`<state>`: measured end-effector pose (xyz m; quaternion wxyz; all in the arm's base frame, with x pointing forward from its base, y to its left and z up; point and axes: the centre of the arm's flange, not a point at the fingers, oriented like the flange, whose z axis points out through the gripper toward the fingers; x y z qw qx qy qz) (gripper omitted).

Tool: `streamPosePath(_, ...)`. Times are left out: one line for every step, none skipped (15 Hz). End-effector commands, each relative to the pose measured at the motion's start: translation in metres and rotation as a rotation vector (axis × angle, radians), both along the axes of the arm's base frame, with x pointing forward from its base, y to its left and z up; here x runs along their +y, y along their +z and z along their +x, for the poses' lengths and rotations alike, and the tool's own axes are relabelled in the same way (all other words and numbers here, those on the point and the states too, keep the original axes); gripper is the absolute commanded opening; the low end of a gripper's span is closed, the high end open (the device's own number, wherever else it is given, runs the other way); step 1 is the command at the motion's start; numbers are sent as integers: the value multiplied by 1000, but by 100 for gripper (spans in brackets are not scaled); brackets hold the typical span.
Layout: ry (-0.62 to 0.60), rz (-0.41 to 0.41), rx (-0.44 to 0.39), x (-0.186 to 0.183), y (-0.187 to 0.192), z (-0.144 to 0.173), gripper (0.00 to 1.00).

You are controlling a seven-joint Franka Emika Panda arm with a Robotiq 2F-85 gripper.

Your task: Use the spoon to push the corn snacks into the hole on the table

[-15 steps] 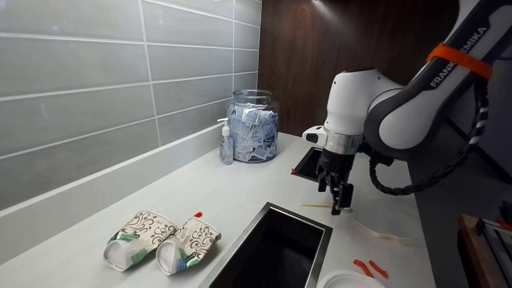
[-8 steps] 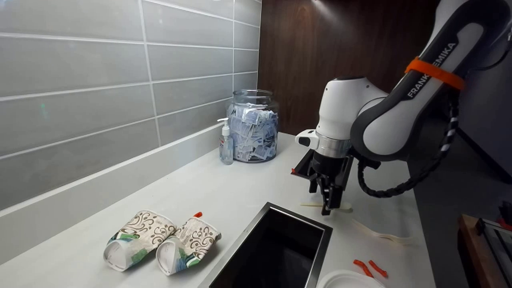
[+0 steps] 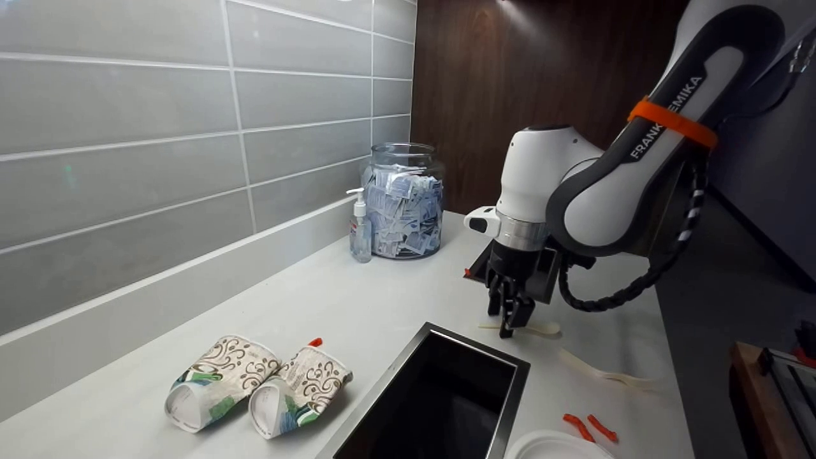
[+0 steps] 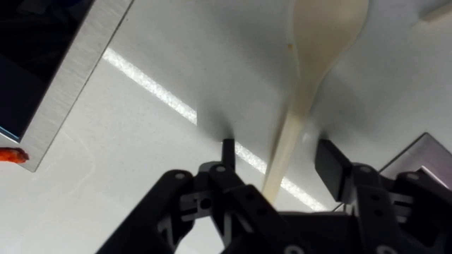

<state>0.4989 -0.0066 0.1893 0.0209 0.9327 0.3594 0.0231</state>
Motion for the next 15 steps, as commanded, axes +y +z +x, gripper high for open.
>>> streamPosePath(15,-1,-16,0,1,3,31)
streamPosePath(20,0,-17,1,4,3,24)
streamPosePath(24,6,-17,1,5,3,15)
streamPosePath(22,5,-12,1,5,2,8)
streamPosePath(19,3,-8,0,5,1,2)
streamPosePath(17,2,-5,0,5,1,0)
streamPosePath(13,5,-4,0,5,0,0)
streamPosePath(9,8,-4,0,6,0,3)
streamPosePath(6,4,-6,-1,8,0,3)
streamPosePath(-1,1,-10,0,10,0,3)
streamPosePath(-9,3,-12,1,14,1,3)
streamPosePath(-12,1,-16,2,17,1,3)
streamPosePath(-10,8,-19,3,21,1,3)
streamPosePath(-9,17,-21,5,26,1,3)
streamPosePath(-11,35,-19,8,31,1,3)
